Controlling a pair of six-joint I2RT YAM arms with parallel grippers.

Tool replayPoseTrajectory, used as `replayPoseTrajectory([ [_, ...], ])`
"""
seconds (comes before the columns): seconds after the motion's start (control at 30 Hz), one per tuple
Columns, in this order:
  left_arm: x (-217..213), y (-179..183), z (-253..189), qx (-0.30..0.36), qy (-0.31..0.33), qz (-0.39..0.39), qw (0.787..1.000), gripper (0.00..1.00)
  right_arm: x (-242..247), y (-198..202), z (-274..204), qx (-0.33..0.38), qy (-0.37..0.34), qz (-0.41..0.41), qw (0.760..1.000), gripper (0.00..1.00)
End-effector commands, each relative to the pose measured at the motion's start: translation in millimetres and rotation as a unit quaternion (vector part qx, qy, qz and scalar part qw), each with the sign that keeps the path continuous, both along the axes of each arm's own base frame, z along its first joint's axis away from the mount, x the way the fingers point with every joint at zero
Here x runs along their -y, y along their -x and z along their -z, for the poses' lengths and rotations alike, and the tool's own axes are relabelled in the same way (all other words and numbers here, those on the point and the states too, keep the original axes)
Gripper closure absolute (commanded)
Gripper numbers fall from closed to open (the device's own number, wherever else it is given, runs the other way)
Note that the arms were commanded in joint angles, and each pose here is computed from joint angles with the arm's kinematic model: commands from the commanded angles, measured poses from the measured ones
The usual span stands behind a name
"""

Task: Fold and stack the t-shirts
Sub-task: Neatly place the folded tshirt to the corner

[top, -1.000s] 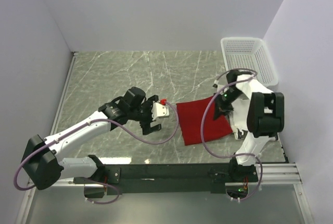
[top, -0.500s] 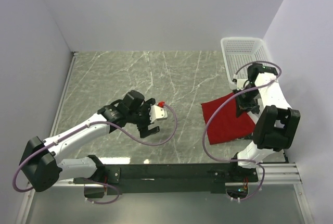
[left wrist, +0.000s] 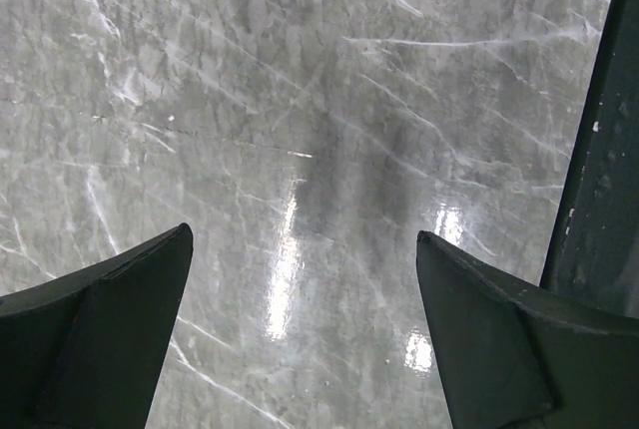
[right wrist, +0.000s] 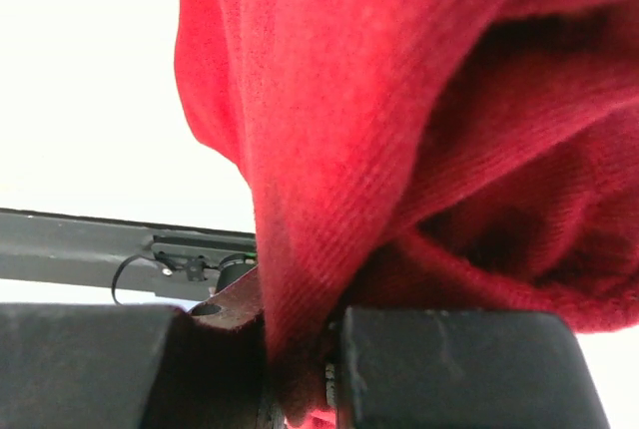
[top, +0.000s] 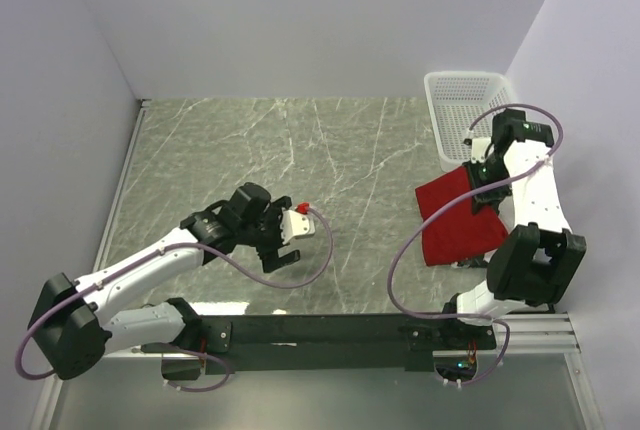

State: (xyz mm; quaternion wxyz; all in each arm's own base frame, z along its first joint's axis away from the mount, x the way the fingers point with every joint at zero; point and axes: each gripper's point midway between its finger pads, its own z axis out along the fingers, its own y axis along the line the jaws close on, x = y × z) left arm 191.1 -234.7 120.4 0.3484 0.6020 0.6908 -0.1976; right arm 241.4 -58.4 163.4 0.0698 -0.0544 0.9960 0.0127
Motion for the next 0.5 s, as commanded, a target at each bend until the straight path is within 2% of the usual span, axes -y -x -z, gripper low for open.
replayPoseTrajectory([
  [0.0,-3,0,-10,0.022,0.016,-0.002,1.000,0.00,0,36,-17,-0.022,0.015,0.004,1.000,1.00],
  [0.47,-1,3,-9,0.018,0.031,-0.005,0.999,0.01,24,59,-25,-0.014,0.068,0.009,0.998,1.00],
])
